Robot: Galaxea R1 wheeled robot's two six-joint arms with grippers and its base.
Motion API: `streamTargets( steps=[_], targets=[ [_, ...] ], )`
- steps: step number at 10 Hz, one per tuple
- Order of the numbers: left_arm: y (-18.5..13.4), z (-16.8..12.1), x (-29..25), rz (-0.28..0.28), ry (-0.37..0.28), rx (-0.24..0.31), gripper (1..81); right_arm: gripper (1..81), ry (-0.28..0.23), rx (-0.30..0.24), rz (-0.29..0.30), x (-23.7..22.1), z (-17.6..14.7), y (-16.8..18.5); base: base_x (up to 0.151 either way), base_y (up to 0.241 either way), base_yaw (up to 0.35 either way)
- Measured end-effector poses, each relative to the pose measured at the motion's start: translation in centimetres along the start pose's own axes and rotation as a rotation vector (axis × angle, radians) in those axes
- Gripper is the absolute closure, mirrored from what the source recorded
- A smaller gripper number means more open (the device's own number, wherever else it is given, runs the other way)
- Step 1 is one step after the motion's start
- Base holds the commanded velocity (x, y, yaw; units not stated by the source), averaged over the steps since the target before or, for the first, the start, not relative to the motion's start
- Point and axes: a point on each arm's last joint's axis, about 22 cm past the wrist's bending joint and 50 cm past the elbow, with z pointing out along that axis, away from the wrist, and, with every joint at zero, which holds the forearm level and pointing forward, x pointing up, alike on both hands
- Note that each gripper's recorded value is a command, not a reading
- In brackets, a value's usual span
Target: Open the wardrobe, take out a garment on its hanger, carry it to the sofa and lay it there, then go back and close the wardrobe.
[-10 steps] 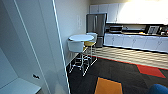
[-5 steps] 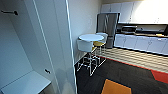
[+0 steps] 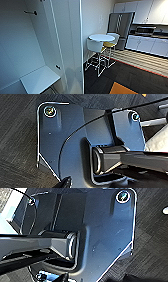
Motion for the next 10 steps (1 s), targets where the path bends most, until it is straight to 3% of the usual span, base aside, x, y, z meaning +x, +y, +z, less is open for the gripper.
streamTargets(
  steps=[10],
  targets=[
    [0.5,0.2,-0.2,0.000,-0.005,-0.002,1.0,1.0,-0.004,0.010,0.003,-0.4,0.3,-1.0,0.000,0.000,0.307]
  ],
)
